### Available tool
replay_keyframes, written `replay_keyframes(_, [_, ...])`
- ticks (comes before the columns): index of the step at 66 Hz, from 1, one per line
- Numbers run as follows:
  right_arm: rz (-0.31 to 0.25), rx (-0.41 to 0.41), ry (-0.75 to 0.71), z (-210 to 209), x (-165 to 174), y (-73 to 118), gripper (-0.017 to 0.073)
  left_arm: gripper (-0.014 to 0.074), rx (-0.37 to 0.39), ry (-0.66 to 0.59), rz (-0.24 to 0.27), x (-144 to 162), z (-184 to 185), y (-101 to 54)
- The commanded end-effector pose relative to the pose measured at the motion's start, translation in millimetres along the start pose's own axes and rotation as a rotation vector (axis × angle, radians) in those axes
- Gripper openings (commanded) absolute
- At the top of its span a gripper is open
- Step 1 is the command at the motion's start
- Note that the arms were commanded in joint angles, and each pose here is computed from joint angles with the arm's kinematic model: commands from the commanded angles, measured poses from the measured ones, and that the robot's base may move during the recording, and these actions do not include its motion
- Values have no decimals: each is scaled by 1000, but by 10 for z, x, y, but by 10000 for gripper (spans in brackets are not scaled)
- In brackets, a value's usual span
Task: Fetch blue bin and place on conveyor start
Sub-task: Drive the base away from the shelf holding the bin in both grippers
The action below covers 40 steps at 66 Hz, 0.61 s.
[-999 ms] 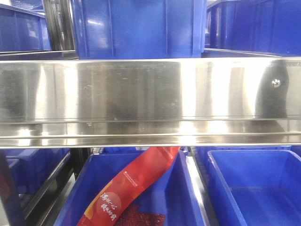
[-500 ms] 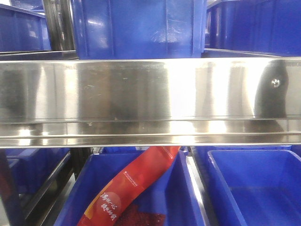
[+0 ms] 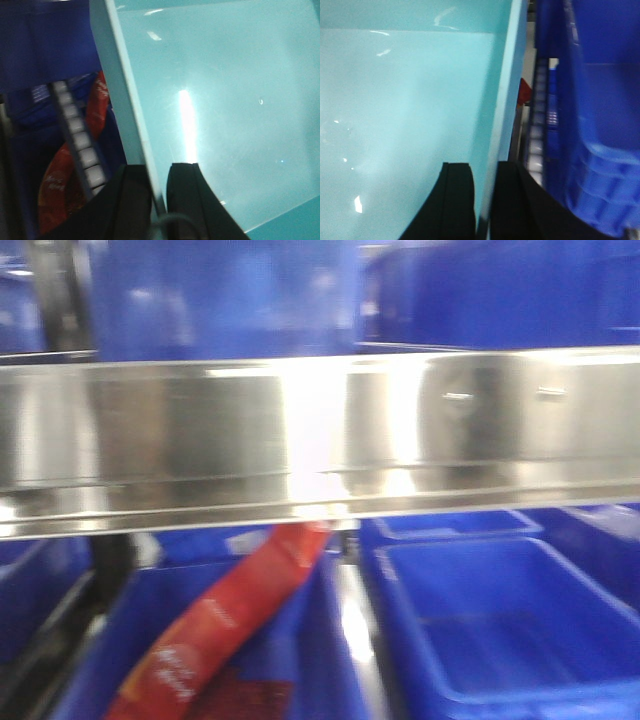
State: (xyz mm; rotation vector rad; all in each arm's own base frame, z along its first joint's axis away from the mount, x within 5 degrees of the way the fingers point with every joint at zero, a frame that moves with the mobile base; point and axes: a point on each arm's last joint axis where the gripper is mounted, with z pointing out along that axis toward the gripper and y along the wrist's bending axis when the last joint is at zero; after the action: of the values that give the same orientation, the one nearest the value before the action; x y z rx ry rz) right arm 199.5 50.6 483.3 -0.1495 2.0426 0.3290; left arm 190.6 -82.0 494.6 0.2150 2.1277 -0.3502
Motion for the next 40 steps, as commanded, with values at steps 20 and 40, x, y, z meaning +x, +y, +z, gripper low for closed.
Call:
replay_keyframes(20, [-48,45,-55,-81,-47,-40,-151,-111,-77,-45,62,-34,-67,80])
replay_keyframes(40, [-48,45,-55,-81,-47,-40,-151,-111,-77,-45,62,-34,-67,80])
